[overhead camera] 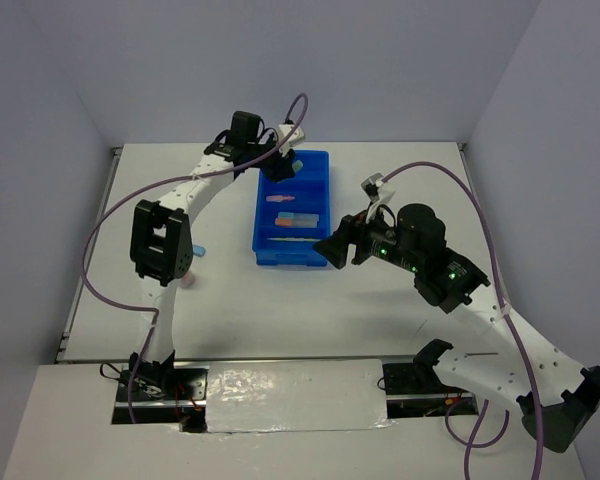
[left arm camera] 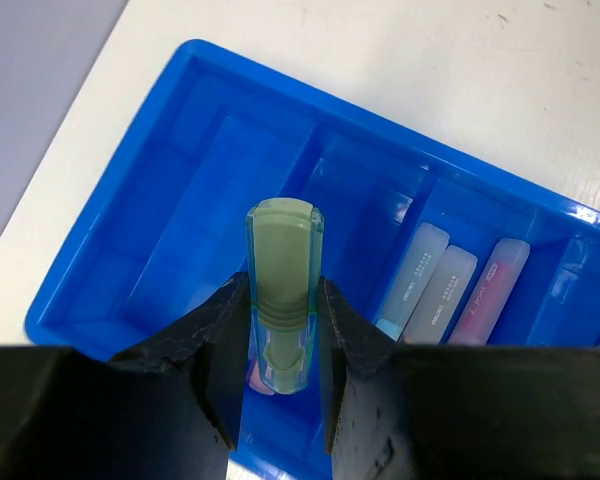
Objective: Sort the stationery into containers
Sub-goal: Place the stationery in the storage box.
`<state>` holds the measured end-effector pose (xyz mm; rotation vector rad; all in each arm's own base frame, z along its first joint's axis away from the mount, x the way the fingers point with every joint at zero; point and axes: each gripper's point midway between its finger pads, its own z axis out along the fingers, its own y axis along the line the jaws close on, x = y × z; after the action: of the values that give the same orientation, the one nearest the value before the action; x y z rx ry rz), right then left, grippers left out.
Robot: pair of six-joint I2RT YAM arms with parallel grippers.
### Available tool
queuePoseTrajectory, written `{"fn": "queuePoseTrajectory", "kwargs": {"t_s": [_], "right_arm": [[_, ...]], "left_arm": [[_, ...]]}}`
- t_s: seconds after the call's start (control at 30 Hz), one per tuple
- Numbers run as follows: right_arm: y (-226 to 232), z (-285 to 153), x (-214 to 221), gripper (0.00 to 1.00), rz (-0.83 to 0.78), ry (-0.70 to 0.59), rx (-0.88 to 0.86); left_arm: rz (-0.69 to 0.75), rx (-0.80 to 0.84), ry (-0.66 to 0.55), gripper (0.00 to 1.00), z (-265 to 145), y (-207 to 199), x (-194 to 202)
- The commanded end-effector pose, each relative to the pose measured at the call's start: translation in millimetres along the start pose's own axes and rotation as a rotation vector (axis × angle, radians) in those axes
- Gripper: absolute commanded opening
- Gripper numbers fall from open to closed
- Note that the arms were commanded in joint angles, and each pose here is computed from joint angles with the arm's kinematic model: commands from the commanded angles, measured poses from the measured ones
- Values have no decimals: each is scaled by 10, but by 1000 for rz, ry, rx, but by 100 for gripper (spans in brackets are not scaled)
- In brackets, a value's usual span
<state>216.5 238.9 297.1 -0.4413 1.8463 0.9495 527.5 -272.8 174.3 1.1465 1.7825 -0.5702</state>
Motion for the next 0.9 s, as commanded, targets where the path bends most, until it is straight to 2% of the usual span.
{"fn": "queuePoseTrajectory", "kwargs": {"t_s": [0.0,0.13,0.2,0.33,0.4,0.47,0.5,0.63,0.7,0.73,0.83,0.87], "right_arm": [[43,1,-43,78,-20,-5,-22],[69,-14,-76,78,-23,-13,-32],[68,-11,-65,78,-21,-11,-33],[64,14,-14,78,-14,3,-39],[55,19,0,78,-12,3,-39],[64,23,0,78,-11,3,-44],[67,25,-3,78,-11,4,-45],[72,14,-19,78,-14,2,-44],[75,5,-26,78,-15,-3,-44],[67,12,-11,78,-14,-2,-44],[65,33,-2,78,-6,-12,-50],[71,40,-4,78,-5,-16,-53]], "left_arm": [[100,29,-1,29,182,-88,0],[98,-8,8,40,261,2,63],[93,-11,10,42,293,14,77],[88,-23,11,57,304,36,109],[82,-42,16,61,304,70,119],[75,-71,15,69,275,113,87],[76,-79,7,77,250,120,44],[70,-150,-104,86,13,173,-404],[41,-227,-210,93,-332,194,-869],[39,-354,-280,98,-634,314,-1149],[-223,-638,-382,99,-1253,598,-1388],[-487,-841,-339,99,-1494,788,-1077]]}}
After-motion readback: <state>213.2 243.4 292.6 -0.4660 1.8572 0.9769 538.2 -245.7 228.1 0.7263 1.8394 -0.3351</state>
